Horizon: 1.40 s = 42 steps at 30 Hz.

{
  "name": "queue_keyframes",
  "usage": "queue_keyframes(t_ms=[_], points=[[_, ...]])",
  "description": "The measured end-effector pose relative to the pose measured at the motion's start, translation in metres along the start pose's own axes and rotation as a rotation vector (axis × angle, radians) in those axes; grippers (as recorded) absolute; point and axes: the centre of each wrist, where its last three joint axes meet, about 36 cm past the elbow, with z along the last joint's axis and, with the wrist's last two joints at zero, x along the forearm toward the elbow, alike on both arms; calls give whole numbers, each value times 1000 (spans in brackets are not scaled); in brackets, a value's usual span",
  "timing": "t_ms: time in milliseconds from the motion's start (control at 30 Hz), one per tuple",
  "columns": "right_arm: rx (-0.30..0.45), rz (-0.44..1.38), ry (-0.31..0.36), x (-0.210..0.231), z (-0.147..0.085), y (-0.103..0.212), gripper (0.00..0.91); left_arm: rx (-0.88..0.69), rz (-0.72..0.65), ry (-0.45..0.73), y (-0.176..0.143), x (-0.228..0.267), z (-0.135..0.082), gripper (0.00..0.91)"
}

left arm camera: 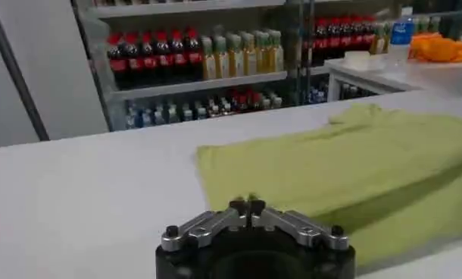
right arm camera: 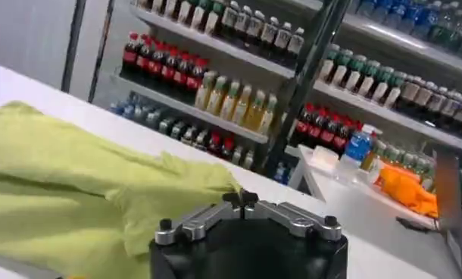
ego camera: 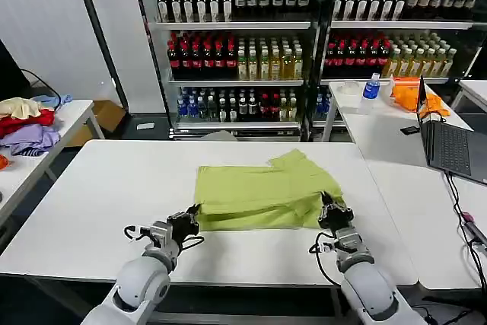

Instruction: Fold and organize the clothes.

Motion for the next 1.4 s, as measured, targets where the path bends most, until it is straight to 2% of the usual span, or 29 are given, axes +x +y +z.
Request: queue_keyframes(t_ms=[33, 233, 567, 667, 867, 900, 933, 967, 1000, 1033, 1067, 1100, 1133, 1167, 1200, 1233, 1267, 1300, 1333, 1400], points=[[3, 0, 6, -1, 1, 1, 907, 0, -1, -1, 0, -1, 0, 907], [0, 6, 17, -1, 2, 4, 907, -1, -8, -3, -2, -6, 0, 907], [-71, 32, -24, 13, 0, -8, 907, 11, -28, -2, -1, 5, 4, 907], [-93, 45, 3, 17, 3, -16, 907, 21, -30, 3, -2, 9, 7, 907], [-132, 64, 101, 18, 11, -32, 907, 42, -22, 38, -6, 15, 19, 907], [-138, 64, 118, 18, 12, -33, 907, 42, -23, 41, -7, 15, 20, 877], [-145, 64, 136, 17, 14, -34, 907, 42, -25, 45, -8, 15, 20, 736], [-151, 62, 151, 16, 15, -34, 907, 43, -27, 47, -9, 15, 20, 665], [-157, 60, 164, 16, 16, -35, 907, 42, -30, 49, -9, 15, 20, 554], [-164, 57, 179, 15, 17, -35, 907, 42, -32, 51, -10, 15, 20, 504], [-170, 55, 192, 14, 19, -35, 907, 40, -33, 53, -10, 15, 21, 403], [-176, 53, 203, 13, 20, -35, 907, 39, -34, 56, -11, 15, 21, 363], [-181, 52, 214, 13, 21, -35, 907, 39, -36, 59, -11, 15, 22, 252], [-188, 52, 224, 12, 23, -35, 907, 38, -35, 63, -11, 14, 23, 222], [-194, 50, 233, 11, 24, -34, 786, 37, -34, 68, -11, 14, 24, 121], [-199, 49, 242, 11, 26, -33, 685, 36, -34, 73, -11, 14, 25, 71], [-206, 46, 251, 11, 27, -32, 453, 35, -32, 77, -11, 14, 25, 20], [-210, 45, 256, 11, 28, -31, 322, 35, -30, 80, -12, 15, 26, 20], [-214, 46, 260, 11, 29, -31, 10, 35, -28, 83, -12, 15, 26, 20], [-222, 43, 266, 11, 30, -30, 0, 36, -27, 85, -12, 15, 27, 20]])
